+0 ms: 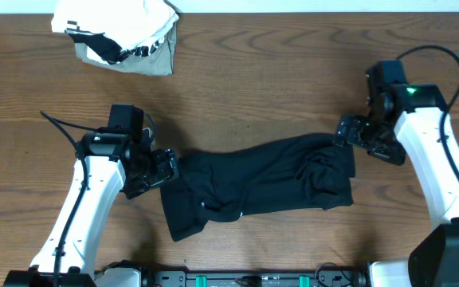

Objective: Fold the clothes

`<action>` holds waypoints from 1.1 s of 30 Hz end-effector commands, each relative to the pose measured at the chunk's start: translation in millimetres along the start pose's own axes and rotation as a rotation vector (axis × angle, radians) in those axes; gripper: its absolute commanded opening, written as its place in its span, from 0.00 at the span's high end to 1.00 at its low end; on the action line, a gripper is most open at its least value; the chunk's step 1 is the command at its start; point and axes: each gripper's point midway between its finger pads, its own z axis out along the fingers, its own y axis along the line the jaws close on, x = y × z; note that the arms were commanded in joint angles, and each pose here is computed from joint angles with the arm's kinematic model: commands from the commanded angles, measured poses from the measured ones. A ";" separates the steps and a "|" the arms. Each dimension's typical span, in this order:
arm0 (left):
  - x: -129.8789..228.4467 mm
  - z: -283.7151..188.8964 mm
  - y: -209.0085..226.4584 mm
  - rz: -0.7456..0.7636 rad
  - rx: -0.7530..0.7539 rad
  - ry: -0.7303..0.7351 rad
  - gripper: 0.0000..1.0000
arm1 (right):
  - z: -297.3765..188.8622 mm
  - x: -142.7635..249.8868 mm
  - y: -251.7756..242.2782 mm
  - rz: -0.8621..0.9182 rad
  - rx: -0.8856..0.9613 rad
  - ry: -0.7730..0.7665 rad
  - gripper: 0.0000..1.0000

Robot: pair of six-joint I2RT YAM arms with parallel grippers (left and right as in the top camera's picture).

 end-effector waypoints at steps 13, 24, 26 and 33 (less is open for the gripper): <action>-2.4 -3.1 1.7 0.012 -0.009 -0.014 0.16 | 56.2 30.1 24.1 -0.003 -0.306 0.113 0.02; -2.3 -3.1 1.7 0.012 -0.009 -0.014 0.16 | 55.8 16.2 35.3 0.019 -0.363 0.061 0.67; -2.4 -3.1 1.7 0.012 -0.009 -0.014 0.16 | 53.9 13.6 40.8 0.019 -0.395 0.054 0.79; -2.4 -3.1 1.7 0.012 -0.009 -0.014 0.16 | 45.4 5.2 60.3 0.033 -0.502 0.035 0.99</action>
